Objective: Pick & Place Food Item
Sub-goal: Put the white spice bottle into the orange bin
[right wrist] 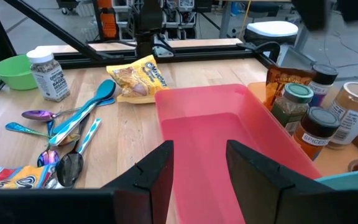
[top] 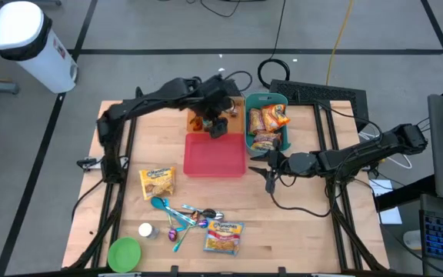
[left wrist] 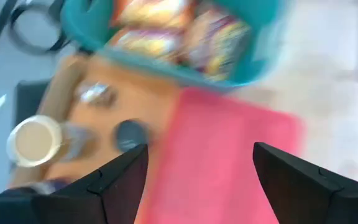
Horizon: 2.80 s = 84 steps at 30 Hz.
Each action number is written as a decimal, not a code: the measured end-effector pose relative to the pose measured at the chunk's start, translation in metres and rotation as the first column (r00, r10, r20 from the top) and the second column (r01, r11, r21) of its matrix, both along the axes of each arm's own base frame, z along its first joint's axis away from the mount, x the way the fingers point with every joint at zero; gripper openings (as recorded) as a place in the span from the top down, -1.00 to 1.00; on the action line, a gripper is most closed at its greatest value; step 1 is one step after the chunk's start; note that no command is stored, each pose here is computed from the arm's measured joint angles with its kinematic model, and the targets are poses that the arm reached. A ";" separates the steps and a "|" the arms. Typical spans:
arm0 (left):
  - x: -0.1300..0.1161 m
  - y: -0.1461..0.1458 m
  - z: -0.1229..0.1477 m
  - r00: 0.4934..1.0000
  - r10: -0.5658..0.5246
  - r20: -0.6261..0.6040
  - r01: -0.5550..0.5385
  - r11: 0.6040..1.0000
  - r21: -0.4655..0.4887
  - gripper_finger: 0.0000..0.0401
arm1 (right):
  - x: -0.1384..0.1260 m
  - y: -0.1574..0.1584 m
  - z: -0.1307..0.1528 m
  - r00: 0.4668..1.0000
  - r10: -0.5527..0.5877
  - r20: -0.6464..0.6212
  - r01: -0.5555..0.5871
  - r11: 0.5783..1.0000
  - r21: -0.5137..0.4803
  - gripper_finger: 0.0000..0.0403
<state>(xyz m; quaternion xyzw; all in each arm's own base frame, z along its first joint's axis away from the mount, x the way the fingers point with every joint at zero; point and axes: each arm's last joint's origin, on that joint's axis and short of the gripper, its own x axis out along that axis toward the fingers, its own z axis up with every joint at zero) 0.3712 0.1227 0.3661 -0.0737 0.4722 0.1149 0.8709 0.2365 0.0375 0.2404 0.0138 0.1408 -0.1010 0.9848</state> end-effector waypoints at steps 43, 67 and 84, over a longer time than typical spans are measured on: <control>-0.151 -0.384 -0.002 0.976 -0.028 -0.214 0.012 0.997 -0.075 -0.49 | 0.001 0.001 0.003 0.999 -0.018 0.048 0.014 0.996 0.084 0.30; -0.259 -0.290 -0.077 0.806 0.504 -0.312 -0.587 0.751 -0.302 -0.49 | 0.002 0.001 0.006 0.997 -0.017 0.075 0.011 0.996 0.089 0.30; -0.225 -0.314 -0.119 0.750 0.432 -0.501 -0.618 0.728 -0.298 -0.49 | 0.002 0.001 0.006 0.997 -0.018 0.075 0.012 0.996 0.088 0.30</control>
